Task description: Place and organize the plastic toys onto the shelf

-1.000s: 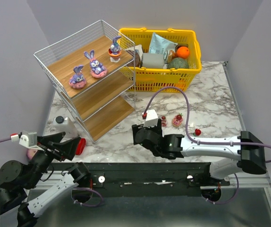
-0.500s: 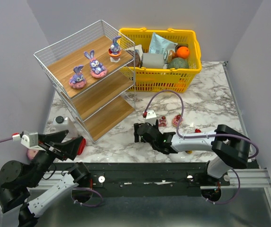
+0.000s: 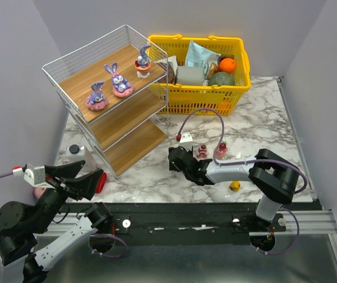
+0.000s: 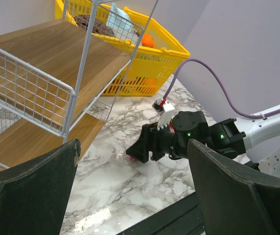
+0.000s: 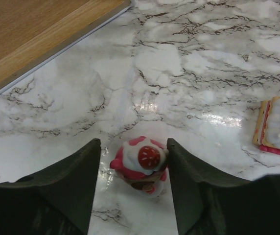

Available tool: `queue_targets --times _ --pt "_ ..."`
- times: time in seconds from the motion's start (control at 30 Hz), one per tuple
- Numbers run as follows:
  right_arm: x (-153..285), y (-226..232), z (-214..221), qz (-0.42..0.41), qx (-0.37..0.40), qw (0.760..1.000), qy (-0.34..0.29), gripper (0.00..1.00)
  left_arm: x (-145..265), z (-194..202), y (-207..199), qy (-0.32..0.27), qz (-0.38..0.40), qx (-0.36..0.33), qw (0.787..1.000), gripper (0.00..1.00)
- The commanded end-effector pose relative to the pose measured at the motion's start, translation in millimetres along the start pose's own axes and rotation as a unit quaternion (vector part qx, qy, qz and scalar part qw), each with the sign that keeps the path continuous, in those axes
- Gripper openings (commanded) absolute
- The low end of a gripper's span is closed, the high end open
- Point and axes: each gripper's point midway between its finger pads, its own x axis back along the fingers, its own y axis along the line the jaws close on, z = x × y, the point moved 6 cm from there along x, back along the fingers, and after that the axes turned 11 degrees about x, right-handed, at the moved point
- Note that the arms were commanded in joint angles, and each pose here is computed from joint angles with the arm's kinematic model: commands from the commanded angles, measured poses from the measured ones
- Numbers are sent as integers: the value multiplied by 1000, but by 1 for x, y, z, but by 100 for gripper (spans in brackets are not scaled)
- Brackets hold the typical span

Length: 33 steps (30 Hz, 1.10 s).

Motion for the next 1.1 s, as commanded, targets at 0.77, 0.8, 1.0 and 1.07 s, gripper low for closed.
queue_targets --times 0.77,0.8,1.0,1.07 --pt "89 64 -134 -57 -22 996 -69 3 25 -47 -12 -63 18 -7 998 99" --pt "93 70 -139 -62 -20 995 -74 4 25 -49 -13 -64 17 -8 998 99" --pt "107 102 -184 -84 -12 990 -117 6 29 -59 -16 -70 14 -12 997 99" --pt "110 107 -202 -83 -13 987 -135 6 31 -61 -17 -72 16 -10 997 99"
